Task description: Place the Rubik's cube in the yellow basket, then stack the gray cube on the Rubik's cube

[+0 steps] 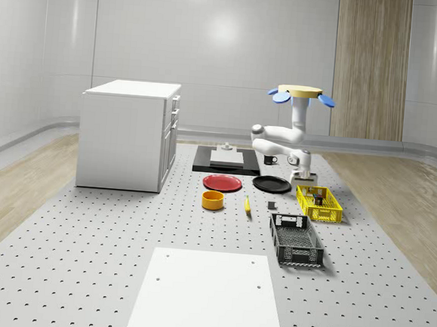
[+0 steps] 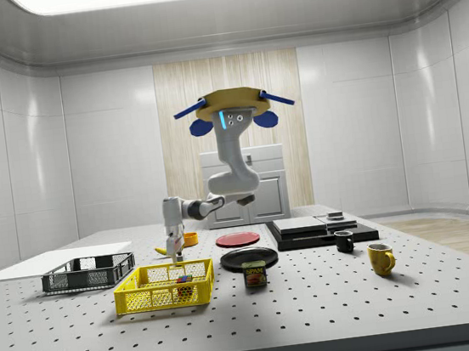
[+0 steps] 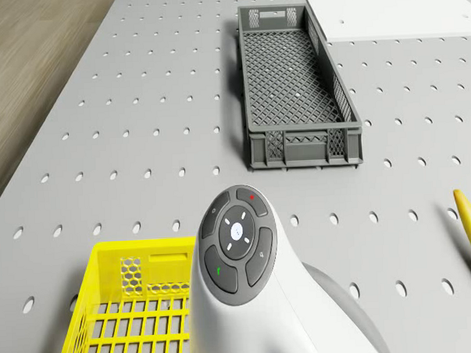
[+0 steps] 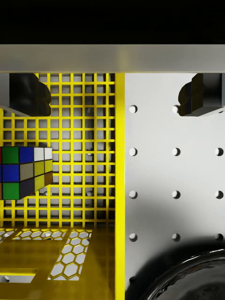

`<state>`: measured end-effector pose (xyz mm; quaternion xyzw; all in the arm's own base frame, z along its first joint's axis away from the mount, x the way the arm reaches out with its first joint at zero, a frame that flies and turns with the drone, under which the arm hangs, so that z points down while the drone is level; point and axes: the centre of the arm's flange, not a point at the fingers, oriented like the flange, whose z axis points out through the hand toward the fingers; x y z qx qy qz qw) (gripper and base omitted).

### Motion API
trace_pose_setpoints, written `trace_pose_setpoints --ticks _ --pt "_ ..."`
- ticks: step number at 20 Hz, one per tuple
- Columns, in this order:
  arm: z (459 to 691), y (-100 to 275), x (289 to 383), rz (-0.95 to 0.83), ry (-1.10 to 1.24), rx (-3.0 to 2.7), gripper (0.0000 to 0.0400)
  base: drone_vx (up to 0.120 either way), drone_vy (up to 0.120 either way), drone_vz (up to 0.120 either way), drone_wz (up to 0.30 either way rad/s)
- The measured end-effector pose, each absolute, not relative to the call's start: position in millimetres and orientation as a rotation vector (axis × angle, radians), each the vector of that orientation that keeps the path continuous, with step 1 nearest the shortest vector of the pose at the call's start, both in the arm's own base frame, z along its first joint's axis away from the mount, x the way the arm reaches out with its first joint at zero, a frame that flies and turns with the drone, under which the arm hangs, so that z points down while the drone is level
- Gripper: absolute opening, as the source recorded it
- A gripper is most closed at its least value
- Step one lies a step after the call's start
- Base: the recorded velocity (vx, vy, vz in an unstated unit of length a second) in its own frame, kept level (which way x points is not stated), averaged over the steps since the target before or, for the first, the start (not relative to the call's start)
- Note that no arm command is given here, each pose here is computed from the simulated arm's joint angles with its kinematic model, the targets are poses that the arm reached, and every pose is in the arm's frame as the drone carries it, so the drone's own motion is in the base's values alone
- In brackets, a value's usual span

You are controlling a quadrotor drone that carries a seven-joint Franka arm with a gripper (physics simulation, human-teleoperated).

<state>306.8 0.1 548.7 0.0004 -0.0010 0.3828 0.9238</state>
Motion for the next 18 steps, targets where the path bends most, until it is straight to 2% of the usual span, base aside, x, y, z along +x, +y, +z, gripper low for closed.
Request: trace_pose_setpoints --ticks 10,18 --pt "548.7 0.1 306.8 0.786 -0.002 0.001 0.04 0.0 -0.12 0.0 0.0" --pt "548.7 0.1 306.8 0.786 -0.002 0.001 0.04 0.12 -0.12 0.0 0.0"
